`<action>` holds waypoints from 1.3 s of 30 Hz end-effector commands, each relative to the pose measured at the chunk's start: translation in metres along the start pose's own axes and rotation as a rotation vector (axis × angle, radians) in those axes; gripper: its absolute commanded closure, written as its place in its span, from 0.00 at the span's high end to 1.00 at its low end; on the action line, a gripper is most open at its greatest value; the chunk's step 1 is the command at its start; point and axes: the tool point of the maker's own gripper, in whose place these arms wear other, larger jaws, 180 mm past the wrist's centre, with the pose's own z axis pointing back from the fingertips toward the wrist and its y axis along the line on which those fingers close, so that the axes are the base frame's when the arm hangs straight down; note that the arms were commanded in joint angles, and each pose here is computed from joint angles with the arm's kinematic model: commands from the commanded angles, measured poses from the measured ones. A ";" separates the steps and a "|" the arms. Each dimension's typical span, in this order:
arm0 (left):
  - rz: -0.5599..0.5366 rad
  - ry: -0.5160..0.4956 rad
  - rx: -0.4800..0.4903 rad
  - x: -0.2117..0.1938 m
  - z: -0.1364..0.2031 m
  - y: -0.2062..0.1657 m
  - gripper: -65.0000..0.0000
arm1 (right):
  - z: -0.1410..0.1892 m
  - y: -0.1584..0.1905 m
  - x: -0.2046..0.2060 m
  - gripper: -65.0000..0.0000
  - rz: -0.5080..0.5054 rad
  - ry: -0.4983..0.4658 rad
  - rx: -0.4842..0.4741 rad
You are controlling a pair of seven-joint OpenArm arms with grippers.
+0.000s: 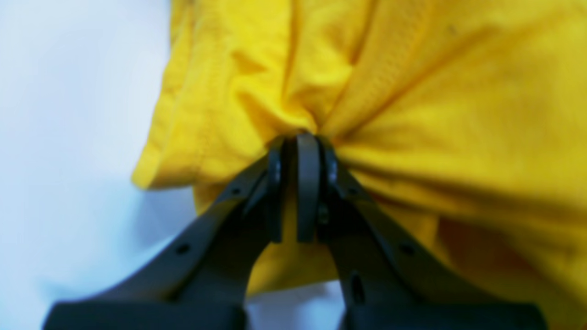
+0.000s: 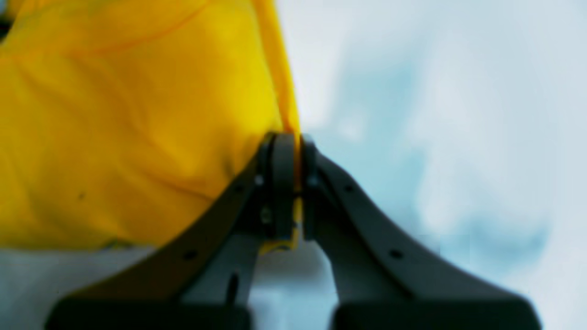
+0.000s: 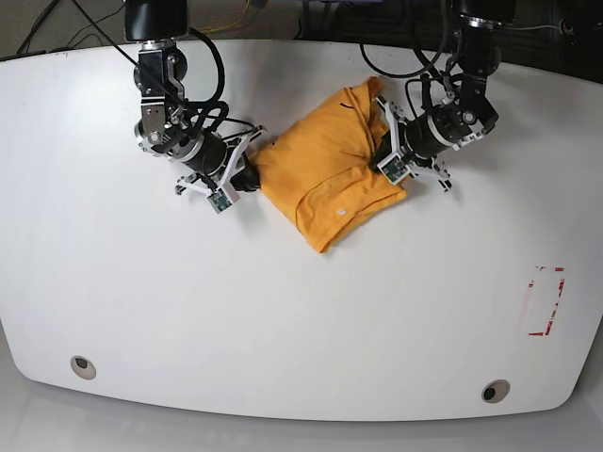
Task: Layout the t-shirt on the table in an organized manner, then fold the t-shirt properly
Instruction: 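Press and tuck the folded shirt edges with both grippers into a square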
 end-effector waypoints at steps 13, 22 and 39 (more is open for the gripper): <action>-0.141 -0.186 0.131 0.084 0.016 0.049 0.03 | 0.045 -0.009 0.088 0.03 0.141 -0.125 -0.119; -0.140 -0.242 0.125 0.099 0.031 0.020 0.03 | 0.028 -0.015 0.124 0.03 0.128 -0.179 -0.109; 0.016 -0.154 0.009 0.049 0.026 -0.048 0.03 | -0.045 -0.003 0.099 0.03 -0.033 -0.182 0.049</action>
